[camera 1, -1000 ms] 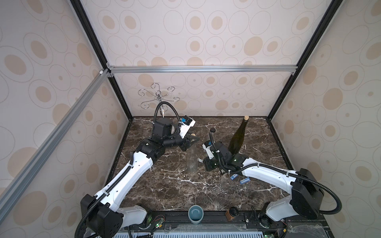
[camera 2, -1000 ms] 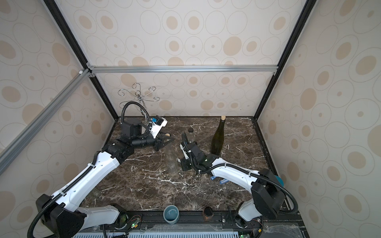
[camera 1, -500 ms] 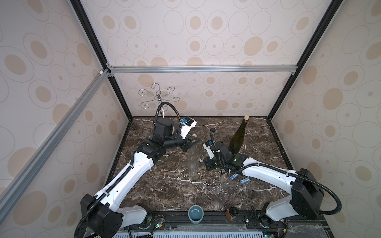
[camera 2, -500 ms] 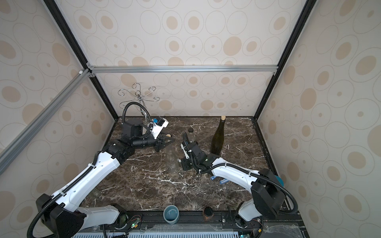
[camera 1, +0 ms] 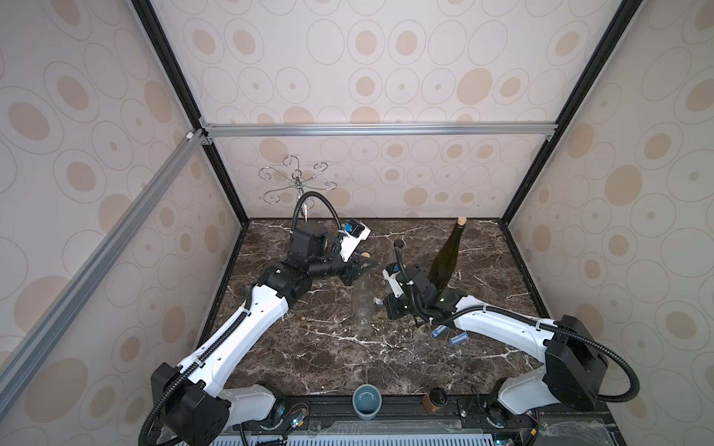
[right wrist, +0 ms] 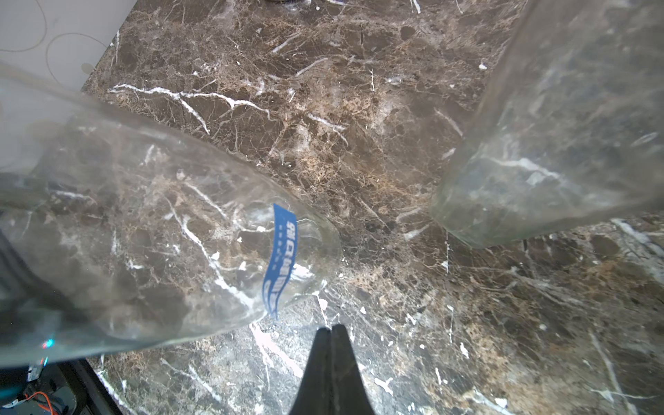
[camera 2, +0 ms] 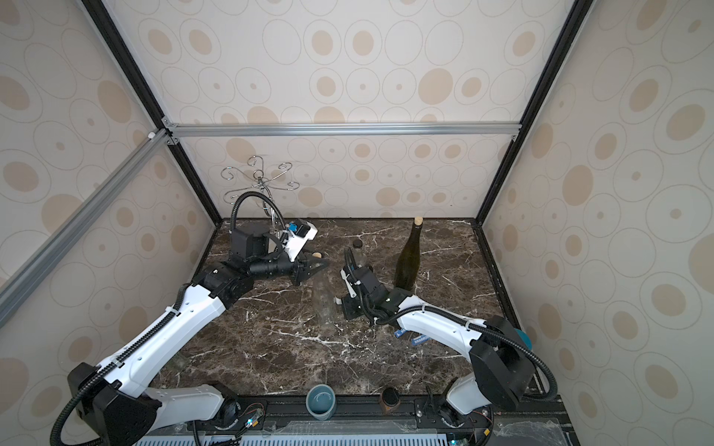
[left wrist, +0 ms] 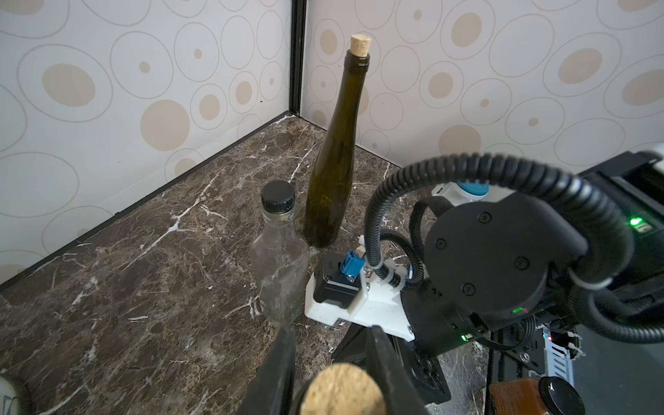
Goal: Remove the label from the bottle
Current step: Tear open the label from the bottle.
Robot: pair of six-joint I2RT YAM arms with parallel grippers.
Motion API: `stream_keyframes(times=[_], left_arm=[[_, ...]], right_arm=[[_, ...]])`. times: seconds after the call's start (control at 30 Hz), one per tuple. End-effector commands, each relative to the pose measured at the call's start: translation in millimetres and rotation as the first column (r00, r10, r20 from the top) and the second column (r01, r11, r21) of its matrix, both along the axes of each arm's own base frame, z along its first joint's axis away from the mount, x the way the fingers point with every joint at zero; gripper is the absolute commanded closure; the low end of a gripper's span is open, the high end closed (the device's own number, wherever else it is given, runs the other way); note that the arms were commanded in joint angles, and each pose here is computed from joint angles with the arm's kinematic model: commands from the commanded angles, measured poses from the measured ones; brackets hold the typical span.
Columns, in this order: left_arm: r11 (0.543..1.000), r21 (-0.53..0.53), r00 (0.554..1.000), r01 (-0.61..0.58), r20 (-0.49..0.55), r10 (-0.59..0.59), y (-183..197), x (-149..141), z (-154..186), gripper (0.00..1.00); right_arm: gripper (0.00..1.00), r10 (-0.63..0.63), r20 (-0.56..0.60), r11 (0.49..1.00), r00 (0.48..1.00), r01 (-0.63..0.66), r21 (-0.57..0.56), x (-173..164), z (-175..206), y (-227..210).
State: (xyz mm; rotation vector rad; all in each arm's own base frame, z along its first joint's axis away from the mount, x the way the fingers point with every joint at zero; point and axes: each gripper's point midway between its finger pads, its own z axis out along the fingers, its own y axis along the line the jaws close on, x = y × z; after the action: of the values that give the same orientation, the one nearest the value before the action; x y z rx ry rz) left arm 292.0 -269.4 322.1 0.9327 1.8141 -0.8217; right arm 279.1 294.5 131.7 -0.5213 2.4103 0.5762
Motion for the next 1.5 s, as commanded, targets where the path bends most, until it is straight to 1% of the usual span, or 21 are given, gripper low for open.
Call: stream_keyframes(times=[0.0,1.47], left_arm=[[0.999,0.025,0.998,0.033,-0.055,-0.032,-3.7,-11.1,-7.9,0.91],[0.998,0.041,0.998,0.050,-0.049,-0.048,-16.3,-18.0,-2.5,0.91]], right_arm=[[1.00,-0.016,-0.006,1.000,1.000,0.016,0.004,0.7,-2.9,-4.9],[1.00,-0.053,-0.054,0.999,0.997,0.052,-0.014,7.8,-26.1,-22.6]])
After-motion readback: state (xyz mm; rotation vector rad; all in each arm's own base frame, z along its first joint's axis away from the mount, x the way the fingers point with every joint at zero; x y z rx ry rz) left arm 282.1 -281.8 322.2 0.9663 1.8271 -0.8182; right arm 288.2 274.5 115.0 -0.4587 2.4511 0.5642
